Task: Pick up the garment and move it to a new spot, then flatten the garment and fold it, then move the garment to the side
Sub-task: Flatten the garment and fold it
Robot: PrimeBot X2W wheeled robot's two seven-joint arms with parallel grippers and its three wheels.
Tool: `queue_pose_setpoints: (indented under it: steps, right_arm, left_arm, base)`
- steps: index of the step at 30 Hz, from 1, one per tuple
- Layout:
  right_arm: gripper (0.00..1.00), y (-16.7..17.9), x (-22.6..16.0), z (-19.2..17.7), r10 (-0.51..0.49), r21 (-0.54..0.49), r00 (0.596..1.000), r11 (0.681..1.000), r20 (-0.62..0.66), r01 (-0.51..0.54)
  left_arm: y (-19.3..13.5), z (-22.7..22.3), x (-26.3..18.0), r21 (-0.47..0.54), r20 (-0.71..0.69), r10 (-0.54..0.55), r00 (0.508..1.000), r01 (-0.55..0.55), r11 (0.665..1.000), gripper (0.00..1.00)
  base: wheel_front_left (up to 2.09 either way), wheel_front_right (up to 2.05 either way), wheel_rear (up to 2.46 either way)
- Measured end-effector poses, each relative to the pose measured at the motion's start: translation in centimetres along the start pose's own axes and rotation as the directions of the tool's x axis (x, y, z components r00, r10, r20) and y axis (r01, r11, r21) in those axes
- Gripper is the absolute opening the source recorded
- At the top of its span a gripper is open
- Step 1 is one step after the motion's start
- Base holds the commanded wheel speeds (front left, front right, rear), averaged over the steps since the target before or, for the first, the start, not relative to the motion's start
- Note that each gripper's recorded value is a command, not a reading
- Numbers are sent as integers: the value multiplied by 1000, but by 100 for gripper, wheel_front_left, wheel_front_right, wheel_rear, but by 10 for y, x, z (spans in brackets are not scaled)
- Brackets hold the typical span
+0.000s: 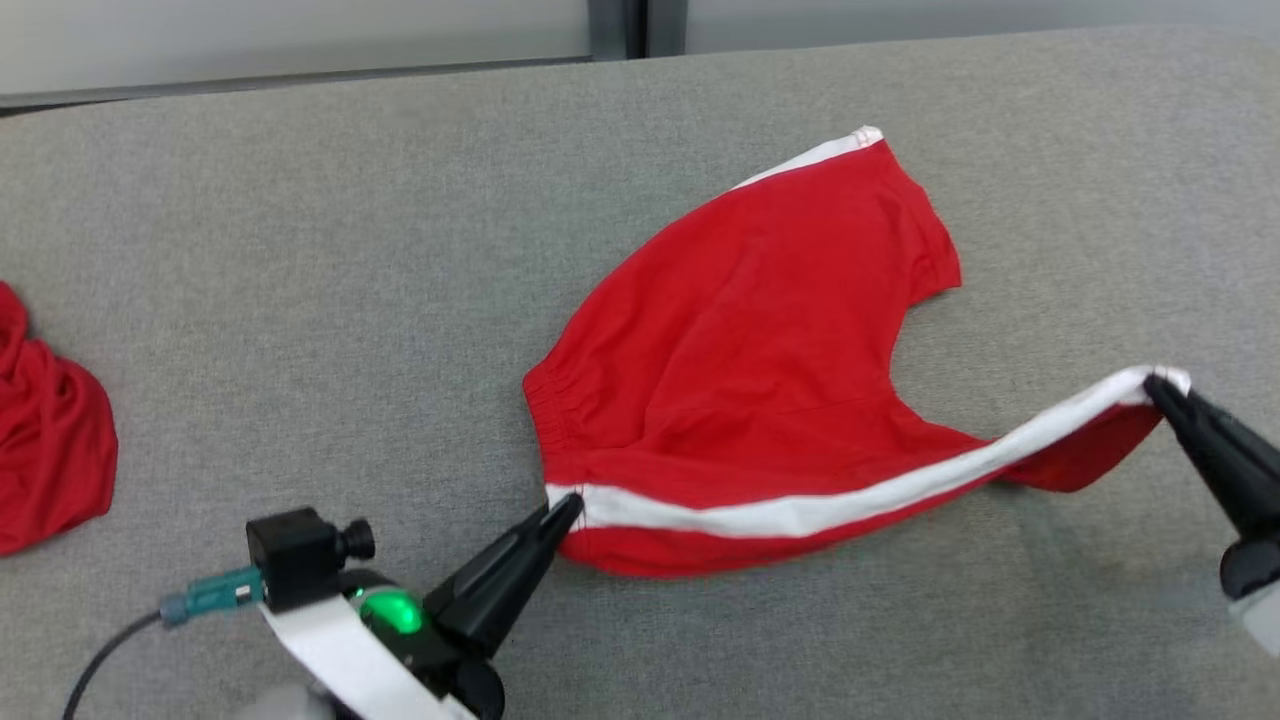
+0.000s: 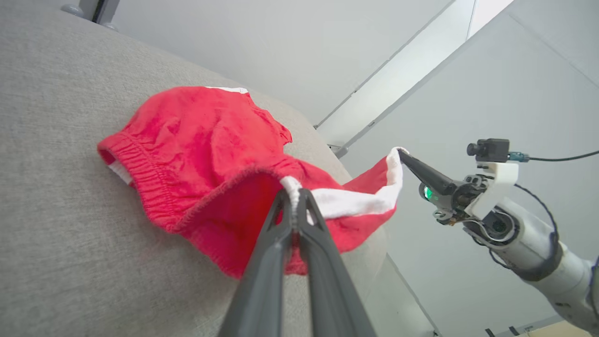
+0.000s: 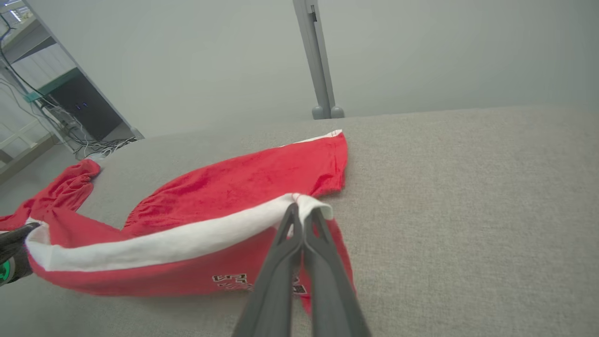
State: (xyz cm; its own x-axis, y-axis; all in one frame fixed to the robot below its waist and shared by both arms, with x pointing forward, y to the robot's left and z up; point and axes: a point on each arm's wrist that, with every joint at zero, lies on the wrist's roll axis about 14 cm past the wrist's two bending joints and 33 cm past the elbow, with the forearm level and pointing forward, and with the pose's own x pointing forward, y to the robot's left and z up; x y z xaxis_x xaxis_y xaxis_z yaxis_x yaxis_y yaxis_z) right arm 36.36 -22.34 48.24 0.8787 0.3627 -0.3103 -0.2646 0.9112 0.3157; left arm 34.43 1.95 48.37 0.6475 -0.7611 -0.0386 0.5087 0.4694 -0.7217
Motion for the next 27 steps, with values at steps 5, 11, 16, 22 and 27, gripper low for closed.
queue_pose_setpoints:
  steps: [5, 11, 16, 22, 27]
  right_arm:
    - [0, -9, 50, 26, 35, -50, 999, 998, -10, -36]
    - [0, -20, 115, 43, 64, -61, 997, 996, -41, -67]
    - [0, -25, 172, 39, 91, -61, 991, 993, -98, -97]
    - [0, -24, 215, 30, 111, -49, 982, 992, -153, -119]
    - [0, -29, 239, 24, 104, -52, 978, 992, -183, -115]
  left_arm:
    - [20, 26, 26, -113, 26, 20, 999, -17, 993, 0]
    - [52, 49, 51, -230, 57, 67, 996, -52, 972, 0]
    - [96, 54, 59, -286, 54, 162, 985, -140, 948, 0]
    - [126, 54, 67, -302, 53, 226, 973, -200, 932, 0]
    - [138, 57, 74, -303, 69, 243, 968, -212, 929, 18]
  base:
    - [0, 0, 0]
    - [0, 0, 0]
    - [0, 0, 0]
    - [0, 0, 0]
    - [0, 0, 0]
